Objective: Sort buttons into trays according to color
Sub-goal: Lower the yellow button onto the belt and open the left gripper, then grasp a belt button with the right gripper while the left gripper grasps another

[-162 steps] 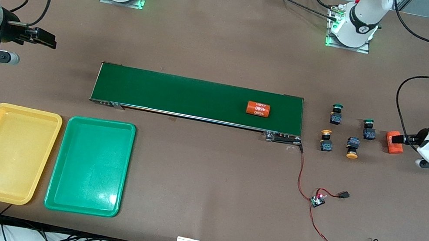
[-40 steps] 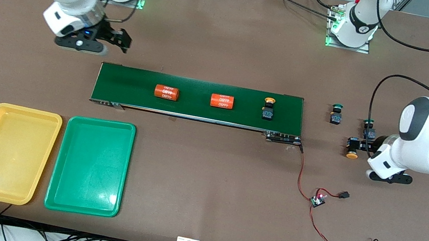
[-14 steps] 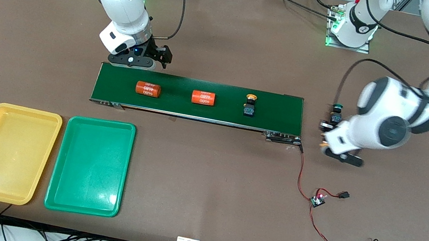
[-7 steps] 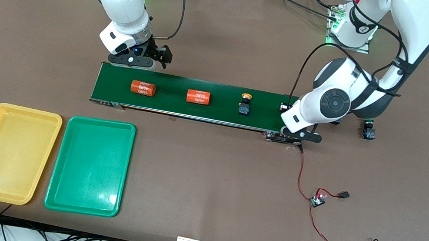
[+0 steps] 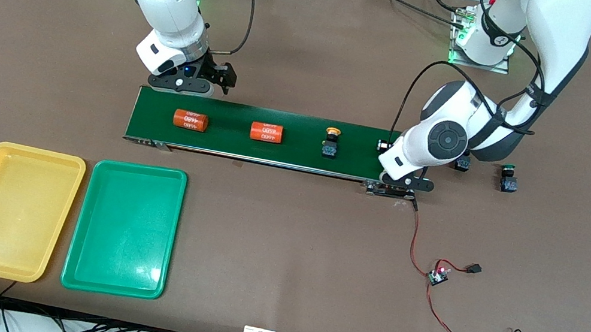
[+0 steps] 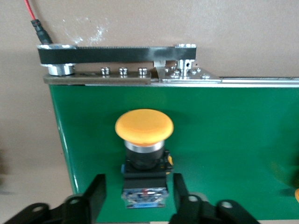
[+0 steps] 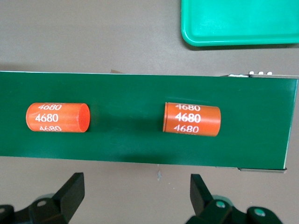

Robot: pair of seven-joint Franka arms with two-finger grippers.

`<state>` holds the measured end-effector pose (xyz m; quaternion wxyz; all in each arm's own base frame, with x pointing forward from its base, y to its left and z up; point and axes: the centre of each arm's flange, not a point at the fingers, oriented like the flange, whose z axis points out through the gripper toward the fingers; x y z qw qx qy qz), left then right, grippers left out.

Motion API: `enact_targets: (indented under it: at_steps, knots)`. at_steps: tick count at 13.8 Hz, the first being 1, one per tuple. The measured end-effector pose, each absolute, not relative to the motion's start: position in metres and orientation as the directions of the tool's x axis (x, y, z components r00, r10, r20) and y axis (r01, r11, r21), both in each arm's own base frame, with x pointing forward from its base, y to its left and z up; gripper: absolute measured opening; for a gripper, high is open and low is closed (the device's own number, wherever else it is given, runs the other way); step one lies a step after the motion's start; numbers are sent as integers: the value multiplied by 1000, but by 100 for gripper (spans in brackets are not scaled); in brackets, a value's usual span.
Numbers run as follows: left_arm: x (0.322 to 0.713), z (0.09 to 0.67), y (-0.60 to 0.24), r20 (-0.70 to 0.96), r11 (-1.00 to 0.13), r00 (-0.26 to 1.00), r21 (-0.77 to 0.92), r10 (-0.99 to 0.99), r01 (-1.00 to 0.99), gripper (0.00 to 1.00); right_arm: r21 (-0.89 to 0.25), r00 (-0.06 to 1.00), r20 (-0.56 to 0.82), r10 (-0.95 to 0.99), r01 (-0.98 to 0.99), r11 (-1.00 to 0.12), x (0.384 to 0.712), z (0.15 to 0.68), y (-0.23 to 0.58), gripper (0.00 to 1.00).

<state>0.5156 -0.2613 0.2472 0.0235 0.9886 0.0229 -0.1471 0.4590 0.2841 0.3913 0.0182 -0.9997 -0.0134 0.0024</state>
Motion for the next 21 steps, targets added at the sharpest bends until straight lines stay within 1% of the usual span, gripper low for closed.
enact_targets:
  at_steps: [2, 3, 5, 7, 11, 14, 16, 19, 21]
  knots:
    - [524, 262, -259, -288, -996, 955, 30, 66, 78, 91, -35, 1000, -6, 24, 24, -999, 460, 391, 283, 100]
    - [530, 278, -258, -298, -996, 952, 18, 74, 83, 99, -35, 1000, -7, 22, 22, -999, 460, 392, 282, 100]
    - [545, 317, -250, -327, -996, 940, -14, 92, 93, 100, -33, 1000, -10, 14, 14, -999, 462, 392, 278, 100]
    - [557, 342, -226, -342, -991, 931, -43, 130, 123, 100, -31, 1000, -13, 7, 6, -999, 463, 392, 274, 100]
    - [571, 351, -149, -361, -981, 913, -83, 193, 174, 100, -34, 1000, -8, 2, 2, -999, 465, 395, 272, 100]
    - [559, 333, -98, -377, -989, 915, -70, 144, 127, 100, -38, 1000, -3, -26, -26, -999, 464, 396, 276, 100]
    - [540, 301, -82, -340, -993, 933, -47, 114, 105, 100, -43, 998, 2, -66, -66, -997, 461, 394, 290, 100]
    - [507, 246, -66, -271, -999, 962, 0, 40, 42, 100, -50, 993, -1, -118, -118, -992, 458, 385, 344, 100]
    - [493, 228, -64, -259, -1000, 966, 13, 5, 8, 100, -57, 991, -3, -136, -136, -989, 462, 372, 388, 100]
